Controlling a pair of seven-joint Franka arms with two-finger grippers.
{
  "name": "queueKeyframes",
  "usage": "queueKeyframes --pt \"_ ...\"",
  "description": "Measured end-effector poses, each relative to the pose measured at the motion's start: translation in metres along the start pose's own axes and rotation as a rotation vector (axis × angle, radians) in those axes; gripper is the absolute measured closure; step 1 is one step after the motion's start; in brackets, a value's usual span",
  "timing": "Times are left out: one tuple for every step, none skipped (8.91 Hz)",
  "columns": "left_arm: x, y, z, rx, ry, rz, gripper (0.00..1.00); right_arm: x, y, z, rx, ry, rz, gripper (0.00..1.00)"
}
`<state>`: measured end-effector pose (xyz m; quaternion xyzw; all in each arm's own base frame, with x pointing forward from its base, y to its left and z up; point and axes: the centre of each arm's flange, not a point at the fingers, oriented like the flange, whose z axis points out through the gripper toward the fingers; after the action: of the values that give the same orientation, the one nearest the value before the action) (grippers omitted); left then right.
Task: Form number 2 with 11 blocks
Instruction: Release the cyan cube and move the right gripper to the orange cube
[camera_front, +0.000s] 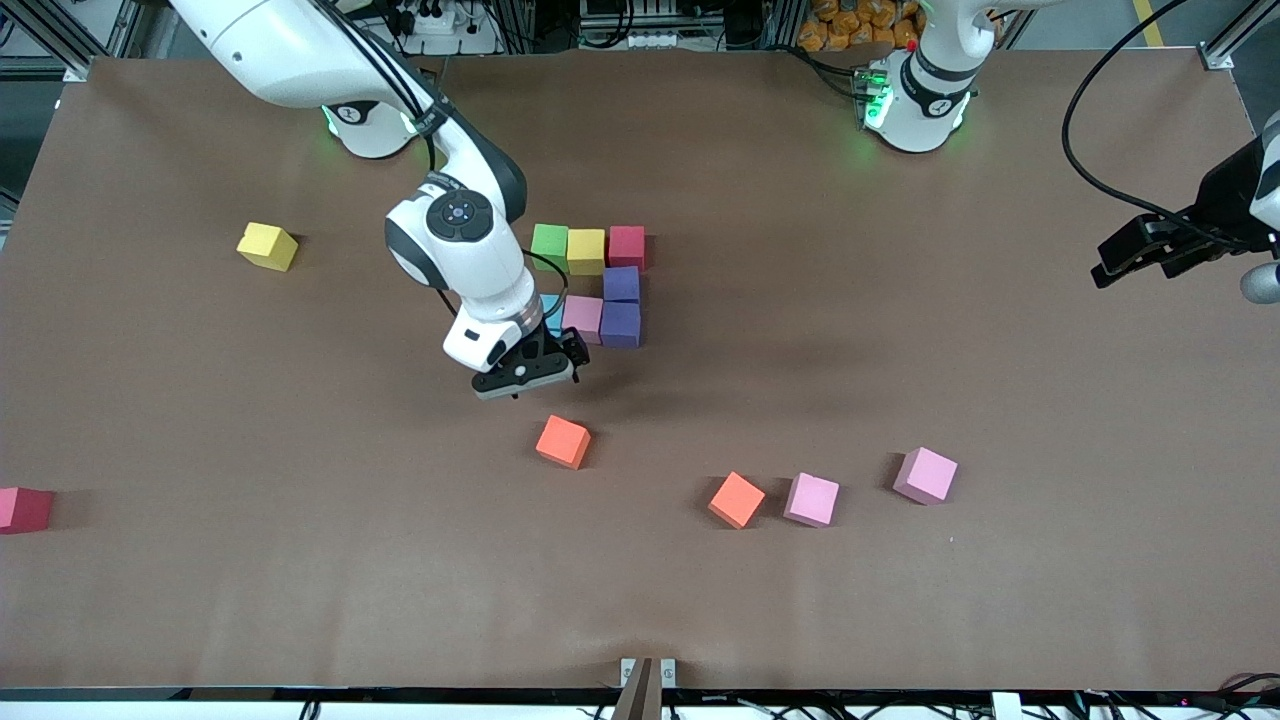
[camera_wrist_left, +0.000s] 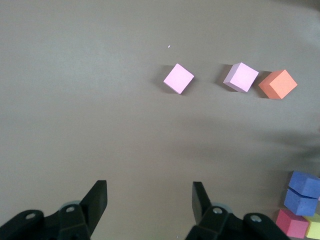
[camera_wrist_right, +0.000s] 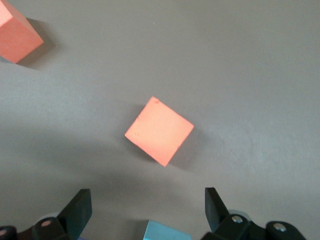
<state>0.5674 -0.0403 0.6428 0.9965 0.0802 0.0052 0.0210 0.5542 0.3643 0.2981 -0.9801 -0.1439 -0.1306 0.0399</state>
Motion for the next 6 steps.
queueKeyframes --pt "0.0 0.0 0.0 0.0 0.0 0.0 0.23 0.007 0.002 0.01 0.011 -0.003 -0.062 0.0" --pt "0.0 0.0 0.0 0.0 0.0 -0.001 0.23 0.012 0.003 0.024 0.025 -0.011 -0.123 0.0" --pt "0.0 0.0 0.0 0.0 0.0 -0.001 0.23 0.018 0.004 0.034 0.039 -0.009 -0.176 0.0" --pt "0.0 0.0 0.0 0.0 0.0 -0.001 0.23 0.026 0.005 0.041 0.049 -0.001 -0.234 0.0" --pt "0.0 -0.001 0.0 0.0 0.0 -0.001 0.23 0.034 0.006 0.045 0.057 0.01 -0.297 0.0" --pt "0.0 -0.001 0.0 0.0 0.0 -0.001 0.23 0.038 0.005 0.053 0.067 0.013 -0.361 0.0"
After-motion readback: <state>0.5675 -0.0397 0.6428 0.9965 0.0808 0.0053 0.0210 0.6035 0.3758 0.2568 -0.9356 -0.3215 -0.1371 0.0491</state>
